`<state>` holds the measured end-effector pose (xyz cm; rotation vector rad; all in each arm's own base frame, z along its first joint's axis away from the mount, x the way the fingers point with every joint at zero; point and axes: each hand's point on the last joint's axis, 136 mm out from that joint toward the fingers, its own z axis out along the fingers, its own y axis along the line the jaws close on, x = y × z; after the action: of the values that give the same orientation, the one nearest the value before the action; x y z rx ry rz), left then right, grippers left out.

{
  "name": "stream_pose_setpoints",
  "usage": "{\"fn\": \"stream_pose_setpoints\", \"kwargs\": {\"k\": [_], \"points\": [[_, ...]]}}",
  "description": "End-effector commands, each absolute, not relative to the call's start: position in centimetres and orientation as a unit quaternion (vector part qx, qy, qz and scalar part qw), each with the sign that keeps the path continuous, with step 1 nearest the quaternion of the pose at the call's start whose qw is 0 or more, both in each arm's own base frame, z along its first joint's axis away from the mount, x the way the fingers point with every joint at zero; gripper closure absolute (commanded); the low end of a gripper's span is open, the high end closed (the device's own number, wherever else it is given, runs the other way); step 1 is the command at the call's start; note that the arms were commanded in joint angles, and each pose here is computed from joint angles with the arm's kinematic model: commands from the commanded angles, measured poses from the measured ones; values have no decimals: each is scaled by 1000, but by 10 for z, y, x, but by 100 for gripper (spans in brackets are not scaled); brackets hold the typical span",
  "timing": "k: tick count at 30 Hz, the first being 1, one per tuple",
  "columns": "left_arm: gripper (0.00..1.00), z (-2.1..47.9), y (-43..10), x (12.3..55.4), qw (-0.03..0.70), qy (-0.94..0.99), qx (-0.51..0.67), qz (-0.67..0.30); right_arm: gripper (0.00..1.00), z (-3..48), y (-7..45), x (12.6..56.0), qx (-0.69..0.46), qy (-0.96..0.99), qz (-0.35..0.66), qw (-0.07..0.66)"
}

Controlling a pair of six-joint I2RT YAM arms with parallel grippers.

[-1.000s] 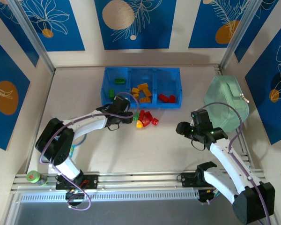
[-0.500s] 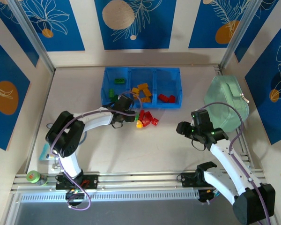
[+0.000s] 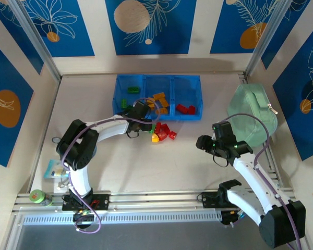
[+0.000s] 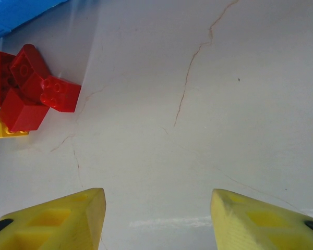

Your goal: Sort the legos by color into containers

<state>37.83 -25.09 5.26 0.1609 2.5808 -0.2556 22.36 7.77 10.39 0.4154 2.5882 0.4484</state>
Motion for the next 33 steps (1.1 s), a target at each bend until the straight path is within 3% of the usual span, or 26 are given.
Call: {"fn": "stream_pose_setpoints", "kwargs": {"k": [1, 23, 33], "points": [[46, 41, -244, 378, 249, 963, 60, -80, 44, 102, 76, 224, 150, 946, 159, 240], [56, 31, -228, 371, 238, 967, 59, -69, 44, 102, 76, 219, 155, 945, 162, 240], [69, 44, -220, 365, 246, 965, 61, -63, 44, 102, 74, 217, 157, 944, 159, 241]]}}
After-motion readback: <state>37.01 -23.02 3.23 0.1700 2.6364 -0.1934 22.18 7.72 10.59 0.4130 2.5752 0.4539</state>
